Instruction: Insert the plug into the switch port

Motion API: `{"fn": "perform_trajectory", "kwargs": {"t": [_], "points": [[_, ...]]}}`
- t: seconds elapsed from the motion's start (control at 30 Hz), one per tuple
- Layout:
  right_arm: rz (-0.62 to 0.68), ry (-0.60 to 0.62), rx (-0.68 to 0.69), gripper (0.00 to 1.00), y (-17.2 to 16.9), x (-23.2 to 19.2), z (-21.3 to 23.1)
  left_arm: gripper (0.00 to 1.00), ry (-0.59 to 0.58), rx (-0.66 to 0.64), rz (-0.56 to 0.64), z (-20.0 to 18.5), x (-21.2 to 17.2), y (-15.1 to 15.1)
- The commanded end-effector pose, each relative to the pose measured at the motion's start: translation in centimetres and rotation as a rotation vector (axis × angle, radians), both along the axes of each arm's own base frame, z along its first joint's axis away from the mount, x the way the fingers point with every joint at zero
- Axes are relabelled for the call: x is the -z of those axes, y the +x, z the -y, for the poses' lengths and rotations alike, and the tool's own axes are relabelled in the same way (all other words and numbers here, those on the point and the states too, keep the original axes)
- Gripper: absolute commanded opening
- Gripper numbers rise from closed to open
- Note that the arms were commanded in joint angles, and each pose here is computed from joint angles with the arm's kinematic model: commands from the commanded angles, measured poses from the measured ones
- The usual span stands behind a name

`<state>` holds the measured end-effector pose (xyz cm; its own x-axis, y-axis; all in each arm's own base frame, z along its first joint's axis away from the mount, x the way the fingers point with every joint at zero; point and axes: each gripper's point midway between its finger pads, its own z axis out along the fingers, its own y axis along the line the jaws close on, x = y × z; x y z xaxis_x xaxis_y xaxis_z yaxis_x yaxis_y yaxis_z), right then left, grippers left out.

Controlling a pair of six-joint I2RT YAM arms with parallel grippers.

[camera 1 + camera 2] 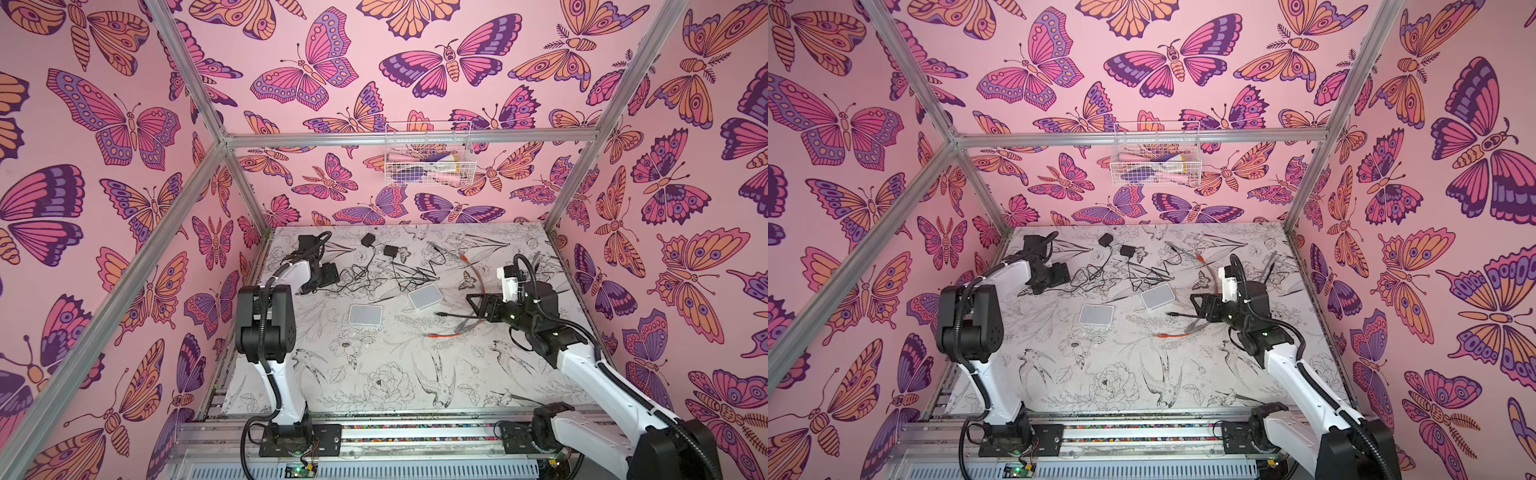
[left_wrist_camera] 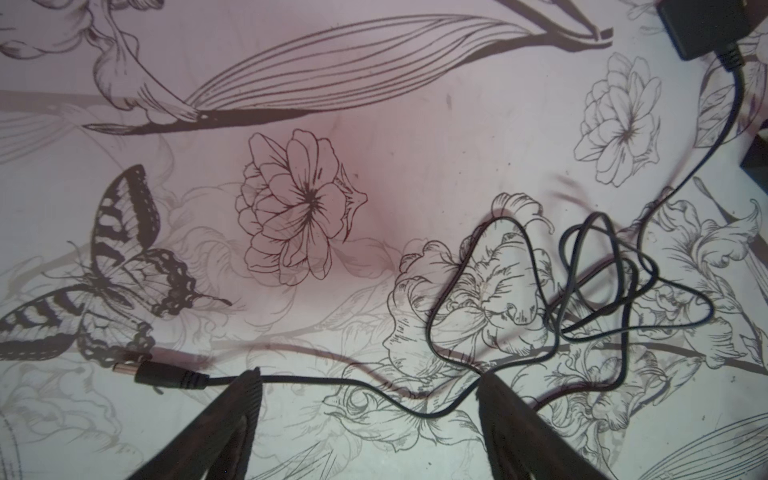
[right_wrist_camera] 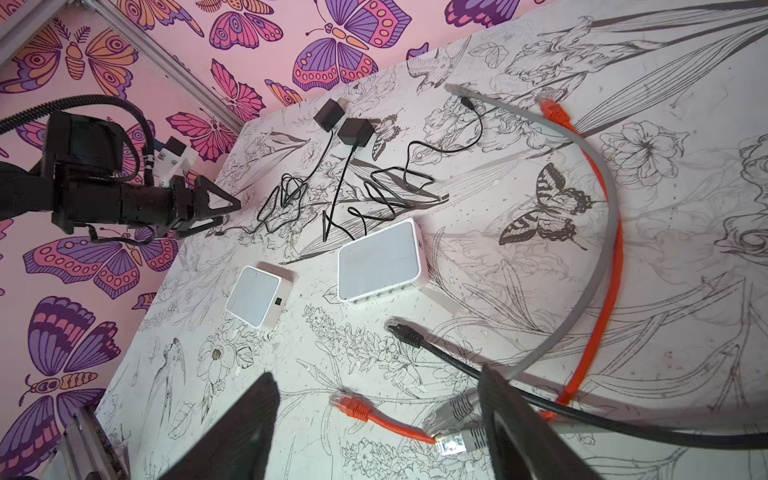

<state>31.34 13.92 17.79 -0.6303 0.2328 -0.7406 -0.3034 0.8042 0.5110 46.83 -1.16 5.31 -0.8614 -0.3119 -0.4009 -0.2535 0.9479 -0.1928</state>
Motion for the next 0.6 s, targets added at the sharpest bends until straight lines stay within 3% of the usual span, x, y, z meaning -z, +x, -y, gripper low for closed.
{"fn": "perform_trajectory", "kwargs": {"t": [0.0, 0.3, 0.57], "points": [[0.007, -0.006, -0.023, 0.77, -0.3, 0.0, -0.4, 0.83, -0.02, 0.028, -0.072, 1.0, 1.8, -0.6], [0.001, -0.013, -0.014, 0.75, -0.3, 0.2, -0.2, 0.81, -0.064, 0.084, -0.148, 4.6, 3.6, -3.3], [-0.005, -0.022, 0.004, 0.74, -0.2, 0.5, 0.1, 0.79, -0.22, 0.195, -0.182, 12.5, 3.6, -7.7]]}}
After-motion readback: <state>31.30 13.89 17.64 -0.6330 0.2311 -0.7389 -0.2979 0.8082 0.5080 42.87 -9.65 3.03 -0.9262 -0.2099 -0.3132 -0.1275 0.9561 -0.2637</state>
